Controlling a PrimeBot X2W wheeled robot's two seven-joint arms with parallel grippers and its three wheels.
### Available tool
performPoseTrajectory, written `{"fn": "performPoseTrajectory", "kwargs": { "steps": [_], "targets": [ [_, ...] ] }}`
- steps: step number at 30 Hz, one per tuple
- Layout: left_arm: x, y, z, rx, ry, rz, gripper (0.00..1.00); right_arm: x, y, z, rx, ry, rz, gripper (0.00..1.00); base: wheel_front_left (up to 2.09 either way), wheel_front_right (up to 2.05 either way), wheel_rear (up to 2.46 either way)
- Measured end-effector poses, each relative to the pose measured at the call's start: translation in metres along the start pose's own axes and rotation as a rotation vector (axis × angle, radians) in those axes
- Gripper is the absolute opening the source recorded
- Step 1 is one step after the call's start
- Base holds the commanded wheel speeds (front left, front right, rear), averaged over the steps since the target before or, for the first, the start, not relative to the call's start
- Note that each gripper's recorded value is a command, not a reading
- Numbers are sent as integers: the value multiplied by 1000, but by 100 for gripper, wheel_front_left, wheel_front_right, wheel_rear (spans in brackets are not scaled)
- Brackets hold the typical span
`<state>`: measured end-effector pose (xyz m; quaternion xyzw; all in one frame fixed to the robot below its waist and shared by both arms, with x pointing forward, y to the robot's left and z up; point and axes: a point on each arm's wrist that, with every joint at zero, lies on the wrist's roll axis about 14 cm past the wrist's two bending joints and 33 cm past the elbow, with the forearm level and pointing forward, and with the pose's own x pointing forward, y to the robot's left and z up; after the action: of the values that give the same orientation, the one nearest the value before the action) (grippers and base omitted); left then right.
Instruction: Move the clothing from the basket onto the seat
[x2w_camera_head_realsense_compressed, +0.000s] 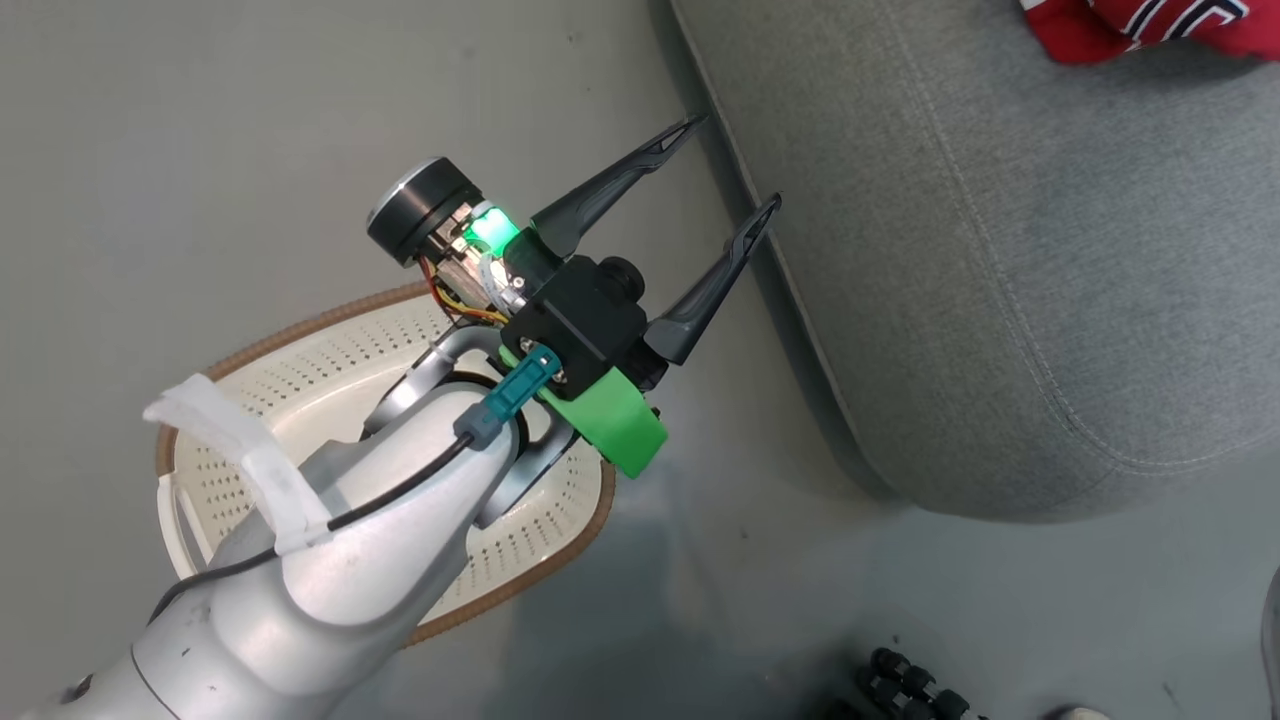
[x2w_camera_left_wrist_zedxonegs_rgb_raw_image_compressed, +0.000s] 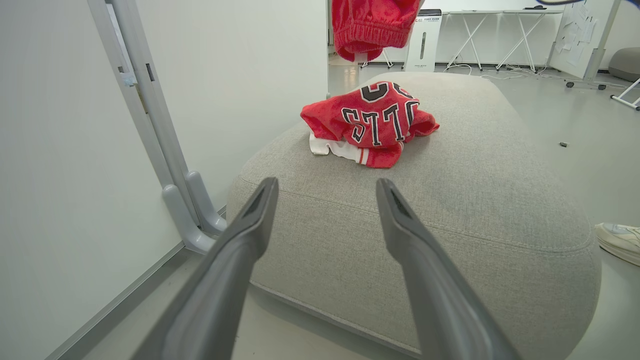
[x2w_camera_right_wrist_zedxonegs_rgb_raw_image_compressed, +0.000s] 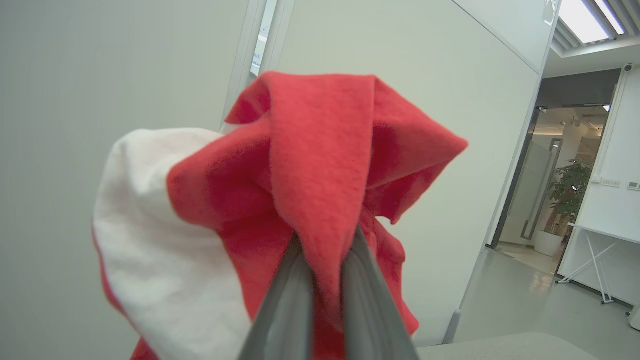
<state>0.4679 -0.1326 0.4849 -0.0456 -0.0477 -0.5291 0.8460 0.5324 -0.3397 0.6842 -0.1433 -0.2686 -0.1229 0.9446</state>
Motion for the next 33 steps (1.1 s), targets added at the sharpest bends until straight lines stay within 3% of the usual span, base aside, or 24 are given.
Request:
{"fn": "performPoseTrajectory", "kwargs": {
  "steps": [6, 11, 20, 31, 32, 33],
  "targets": [
    [-3, 14, -24, -25, 23, 15, 100, 21, -16, -42, -36, 65, -42, 0, 0, 0, 0],
    [-6, 21, -41, -49, 39, 25, 100, 15, -18, -90, -35, 177, -64, 0, 0, 0, 0],
    [-14, 29, -61, -69, 70, 46, 100, -44, -12, -178, -2, 436, -124, 0, 0, 0, 0],
    [-18, 35, -62, -60, 78, 62, 100, -88, -21, -217, 8, 600, -180, 0, 0, 0, 0],
    [-18, 35, -61, -59, 78, 63, 100, -90, -21, -217, 10, 604, -182, 10, 0, 0, 0],
    [-18, 35, -60, -55, 76, 65, 100, -90, -23, -216, 11, 604, -185, 46, 0, 0, 0]
  ]
}}
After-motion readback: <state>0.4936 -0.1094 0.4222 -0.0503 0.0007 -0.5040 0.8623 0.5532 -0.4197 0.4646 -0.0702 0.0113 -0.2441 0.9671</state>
